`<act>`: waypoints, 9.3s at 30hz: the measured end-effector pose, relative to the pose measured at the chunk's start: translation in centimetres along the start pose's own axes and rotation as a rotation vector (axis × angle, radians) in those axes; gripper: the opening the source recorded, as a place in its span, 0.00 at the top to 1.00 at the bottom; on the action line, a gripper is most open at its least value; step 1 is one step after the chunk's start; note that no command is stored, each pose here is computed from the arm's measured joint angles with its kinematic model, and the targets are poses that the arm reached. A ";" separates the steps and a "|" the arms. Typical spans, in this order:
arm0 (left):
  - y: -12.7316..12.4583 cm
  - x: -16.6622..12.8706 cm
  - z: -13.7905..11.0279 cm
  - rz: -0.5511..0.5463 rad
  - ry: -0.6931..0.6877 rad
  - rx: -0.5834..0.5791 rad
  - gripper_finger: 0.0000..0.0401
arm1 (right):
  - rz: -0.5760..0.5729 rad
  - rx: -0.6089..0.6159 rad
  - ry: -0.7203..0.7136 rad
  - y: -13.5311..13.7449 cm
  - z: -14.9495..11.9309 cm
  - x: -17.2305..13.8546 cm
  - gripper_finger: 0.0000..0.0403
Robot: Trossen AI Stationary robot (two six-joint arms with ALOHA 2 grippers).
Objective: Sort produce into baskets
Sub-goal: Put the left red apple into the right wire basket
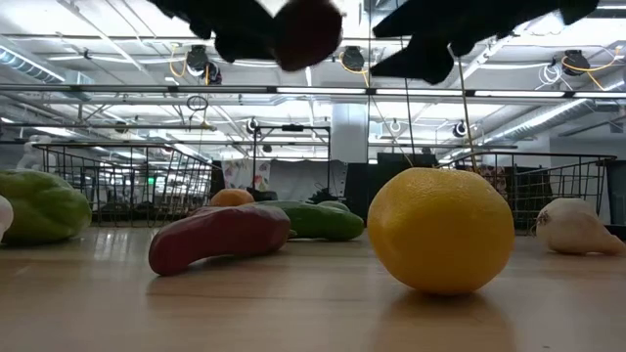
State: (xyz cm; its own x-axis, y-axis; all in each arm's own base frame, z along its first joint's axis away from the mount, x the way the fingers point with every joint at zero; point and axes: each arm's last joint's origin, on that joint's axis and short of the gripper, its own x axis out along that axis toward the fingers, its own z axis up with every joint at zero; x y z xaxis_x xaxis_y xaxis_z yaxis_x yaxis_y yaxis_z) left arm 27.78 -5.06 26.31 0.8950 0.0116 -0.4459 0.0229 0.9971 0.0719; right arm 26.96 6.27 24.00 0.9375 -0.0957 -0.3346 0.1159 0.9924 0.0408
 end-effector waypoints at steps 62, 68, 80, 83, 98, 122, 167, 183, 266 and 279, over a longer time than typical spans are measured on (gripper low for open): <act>-1.1 0.6 -1.5 -0.057 0.122 0.016 0.31 | 0.025 -0.148 0.075 2.3 3.1 8.0 0.21; -1.0 0.6 -1.5 -0.032 0.119 0.008 0.28 | 0.017 -0.150 0.082 2.2 3.0 8.0 0.21; -0.7 -0.1 -0.9 0.026 0.091 -0.020 0.04 | 0.011 -0.178 0.171 1.6 3.8 5.4 0.21; -0.5 -1.2 -0.2 0.037 0.067 -0.026 0.07 | -0.030 -0.199 0.234 0.6 5.0 2.8 0.21; -0.7 -3.3 0.7 0.012 0.013 -0.021 0.10 | -0.699 -0.286 0.432 -9.9 10.3 -10.5 0.21; -0.7 -3.3 0.6 0.011 0.018 -0.016 0.10 | -0.599 0.027 1.060 -25.9 4.0 -10.1 0.21; -1.7 -3.5 0.1 -0.034 0.066 0.007 0.10 | -0.753 0.274 1.129 -30.6 -3.7 -8.0 0.21; -1.7 -3.5 0.1 -0.034 0.066 0.012 0.10 | -0.773 0.265 1.089 -30.9 -3.5 -7.8 0.14; -1.7 -3.5 0.1 -0.035 0.062 0.012 0.10 | -0.717 0.167 1.025 -24.7 0.1 -11.1 0.10; -1.7 -3.5 0.3 -0.036 0.041 0.006 0.10 | -0.707 0.269 1.131 -25.6 -2.1 -8.1 0.51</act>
State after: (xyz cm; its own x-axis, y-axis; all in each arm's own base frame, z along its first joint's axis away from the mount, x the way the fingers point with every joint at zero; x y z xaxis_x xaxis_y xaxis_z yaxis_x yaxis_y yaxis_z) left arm 24.72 -6.87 28.03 0.8747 -0.0212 -0.4842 0.0578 0.9965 0.0608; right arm 15.70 -18.23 23.69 -0.1132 -0.3291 -0.9375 0.6374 0.6997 -0.3226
